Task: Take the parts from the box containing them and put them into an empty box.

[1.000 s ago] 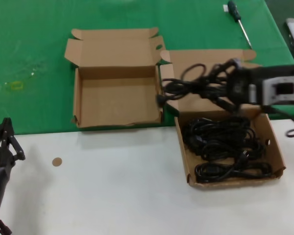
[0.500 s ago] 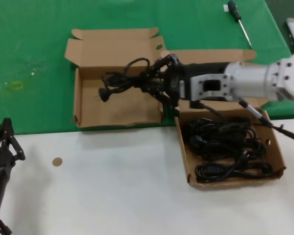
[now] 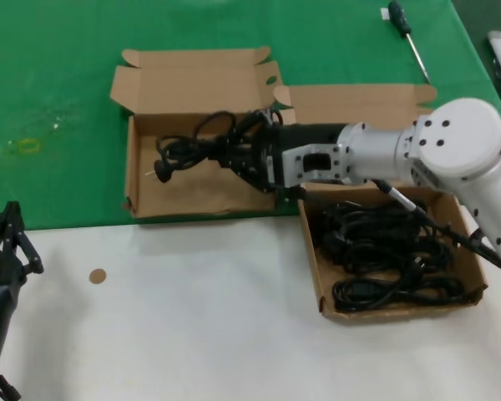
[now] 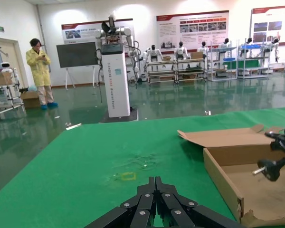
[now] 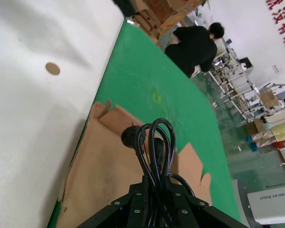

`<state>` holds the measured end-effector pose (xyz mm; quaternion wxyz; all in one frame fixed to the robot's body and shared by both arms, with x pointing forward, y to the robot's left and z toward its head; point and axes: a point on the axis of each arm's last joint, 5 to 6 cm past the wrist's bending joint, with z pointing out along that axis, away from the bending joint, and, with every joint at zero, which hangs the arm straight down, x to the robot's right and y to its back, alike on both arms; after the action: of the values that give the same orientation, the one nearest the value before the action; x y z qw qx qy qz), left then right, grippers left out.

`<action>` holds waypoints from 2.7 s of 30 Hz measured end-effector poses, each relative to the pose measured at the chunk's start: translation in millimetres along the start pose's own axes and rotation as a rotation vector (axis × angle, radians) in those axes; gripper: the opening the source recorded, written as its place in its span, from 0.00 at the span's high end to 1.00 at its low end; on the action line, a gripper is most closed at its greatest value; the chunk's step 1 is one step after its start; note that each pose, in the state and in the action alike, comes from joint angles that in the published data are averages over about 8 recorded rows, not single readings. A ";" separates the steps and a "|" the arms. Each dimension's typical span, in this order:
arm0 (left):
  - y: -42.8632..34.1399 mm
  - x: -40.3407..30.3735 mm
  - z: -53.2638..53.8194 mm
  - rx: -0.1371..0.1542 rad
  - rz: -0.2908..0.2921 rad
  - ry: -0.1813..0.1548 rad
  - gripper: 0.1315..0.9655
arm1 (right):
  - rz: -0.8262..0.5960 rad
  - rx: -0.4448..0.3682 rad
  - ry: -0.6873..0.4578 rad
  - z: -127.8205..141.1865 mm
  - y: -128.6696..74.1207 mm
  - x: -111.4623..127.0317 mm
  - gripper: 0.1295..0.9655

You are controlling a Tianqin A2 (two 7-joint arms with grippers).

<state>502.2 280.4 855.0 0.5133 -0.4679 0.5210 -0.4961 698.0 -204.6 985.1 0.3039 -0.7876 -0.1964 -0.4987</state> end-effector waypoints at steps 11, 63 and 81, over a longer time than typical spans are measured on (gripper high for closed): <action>0.0 0.0 0.0 0.000 0.000 0.000 0.98 | -0.005 -0.023 -0.016 12.3 8.2 -11.0 0.91; 0.0 0.0 0.0 0.000 0.000 0.000 0.96 | 0.059 -0.009 0.078 -26.4 3.4 -19.7 0.07; 0.0 0.0 0.0 0.000 0.000 0.000 0.79 | 0.319 -0.018 0.231 -34.5 -3.0 -60.9 0.00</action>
<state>502.2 280.4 855.0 0.5133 -0.4679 0.5210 -0.4961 647.2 -226.0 941.8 0.3924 -0.7491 -0.0284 -0.5330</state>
